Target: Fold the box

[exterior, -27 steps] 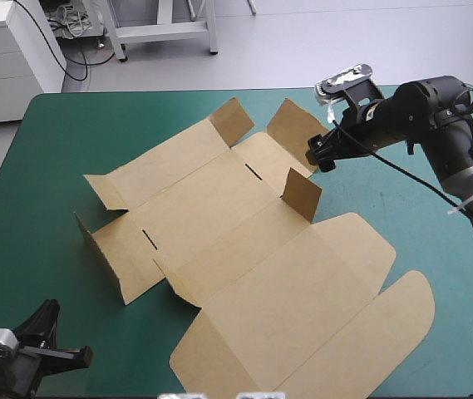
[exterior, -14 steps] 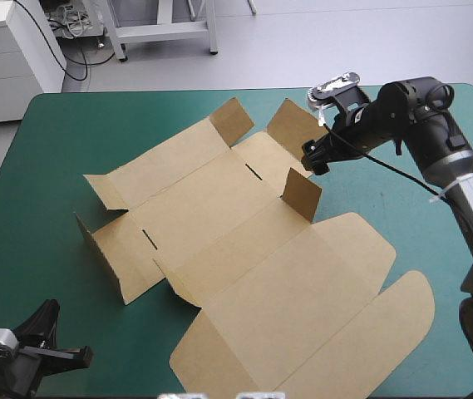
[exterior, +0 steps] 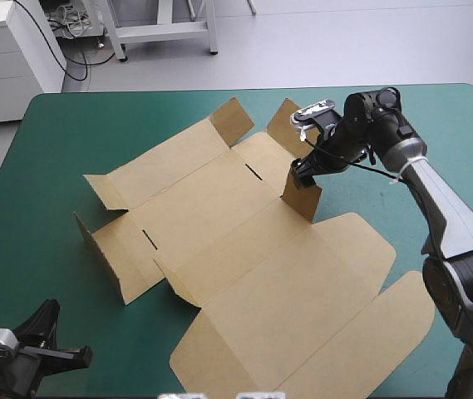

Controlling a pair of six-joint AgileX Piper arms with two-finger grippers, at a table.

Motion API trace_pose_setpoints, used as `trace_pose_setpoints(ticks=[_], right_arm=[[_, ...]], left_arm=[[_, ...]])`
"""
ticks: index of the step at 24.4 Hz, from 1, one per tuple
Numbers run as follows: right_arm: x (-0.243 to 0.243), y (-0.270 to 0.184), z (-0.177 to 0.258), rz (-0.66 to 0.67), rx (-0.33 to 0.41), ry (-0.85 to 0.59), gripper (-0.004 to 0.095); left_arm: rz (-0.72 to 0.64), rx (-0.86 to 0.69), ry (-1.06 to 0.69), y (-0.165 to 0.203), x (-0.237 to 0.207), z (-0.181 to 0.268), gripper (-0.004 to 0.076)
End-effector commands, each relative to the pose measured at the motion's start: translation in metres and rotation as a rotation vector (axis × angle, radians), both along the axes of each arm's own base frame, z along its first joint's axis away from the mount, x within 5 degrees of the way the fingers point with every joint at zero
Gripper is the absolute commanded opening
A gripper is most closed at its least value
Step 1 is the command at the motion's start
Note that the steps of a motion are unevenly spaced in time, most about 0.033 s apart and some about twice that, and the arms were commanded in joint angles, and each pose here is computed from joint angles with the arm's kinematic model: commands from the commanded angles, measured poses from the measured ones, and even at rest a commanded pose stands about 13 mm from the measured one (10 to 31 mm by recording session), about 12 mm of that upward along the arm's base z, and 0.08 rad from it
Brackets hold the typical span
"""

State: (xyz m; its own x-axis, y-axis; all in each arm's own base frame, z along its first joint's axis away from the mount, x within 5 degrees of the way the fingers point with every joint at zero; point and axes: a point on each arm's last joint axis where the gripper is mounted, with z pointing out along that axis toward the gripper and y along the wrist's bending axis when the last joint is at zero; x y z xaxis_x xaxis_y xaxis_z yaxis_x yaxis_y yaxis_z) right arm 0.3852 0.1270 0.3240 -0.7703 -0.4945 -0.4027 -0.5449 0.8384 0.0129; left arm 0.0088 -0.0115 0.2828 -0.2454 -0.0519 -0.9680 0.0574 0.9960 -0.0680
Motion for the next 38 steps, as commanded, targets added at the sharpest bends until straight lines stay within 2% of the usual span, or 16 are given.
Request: trace_pose_setpoints(ticks=[1,7,9,10,13,14,18,19,20,24,31,34,38], right_arm=[[0.0,0.0,0.015,0.014,0.027,-0.065,0.0912],[0.009,0.009,-0.007,0.051,0.063,-0.002,0.0903],[0.011,0.01,-0.011,0.057,0.072,0.009,0.0835],[0.012,0.011,-0.014,0.059,0.072,0.017,0.0726],[0.014,0.012,-0.017,0.061,0.076,0.026,0.0523],[0.014,0.012,-0.018,0.061,0.076,0.028,0.0414],[0.014,0.014,-0.019,0.072,0.089,0.031,0.0113],[0.014,0.014,-0.019,0.073,0.093,0.032,0.0013],[0.014,0.014,-0.019,0.077,0.094,0.032,-0.0018],[0.014,0.014,-0.019,0.091,0.09,0.027,-0.002],[0.013,0.017,-0.019,0.212,0.041,-0.011,-0.002],[0.011,0.023,-0.017,0.254,-0.034,-0.04,-0.002],[0.007,0.039,-0.008,0.385,-0.162,-0.119,-0.002]], left_arm=[[0.001,-0.022,-0.11,0.0,-0.003,0.014,-0.0008],[0.001,-0.022,-0.11,0.0,-0.003,0.014,-0.0008],[0.001,-0.022,-0.11,0.0,-0.003,0.014,-0.0008],[0.001,-0.022,-0.11,0.0,-0.003,0.014,-0.0008],[0.001,-0.022,-0.11,0.0,-0.003,0.014,-0.0008],[0.001,-0.022,-0.11,0.0,-0.003,0.014,-0.0008],[0.001,-0.022,-0.11,0.0,-0.003,0.014,-0.0008],[0.001,-0.022,-0.11,0.0,-0.003,0.014,-0.0008],[0.001,-0.022,-0.11,0.0,-0.003,0.014,-0.0008],[0.001,-0.022,-0.11,0.0,-0.003,0.014,-0.0008],[0.001,-0.022,-0.11,0.0,-0.003,0.014,-0.0008],[0.001,-0.022,-0.11,0.0,-0.003,0.014,-0.0008],[0.001,-0.022,-0.11,0.0,-0.003,0.014,-0.0008]])
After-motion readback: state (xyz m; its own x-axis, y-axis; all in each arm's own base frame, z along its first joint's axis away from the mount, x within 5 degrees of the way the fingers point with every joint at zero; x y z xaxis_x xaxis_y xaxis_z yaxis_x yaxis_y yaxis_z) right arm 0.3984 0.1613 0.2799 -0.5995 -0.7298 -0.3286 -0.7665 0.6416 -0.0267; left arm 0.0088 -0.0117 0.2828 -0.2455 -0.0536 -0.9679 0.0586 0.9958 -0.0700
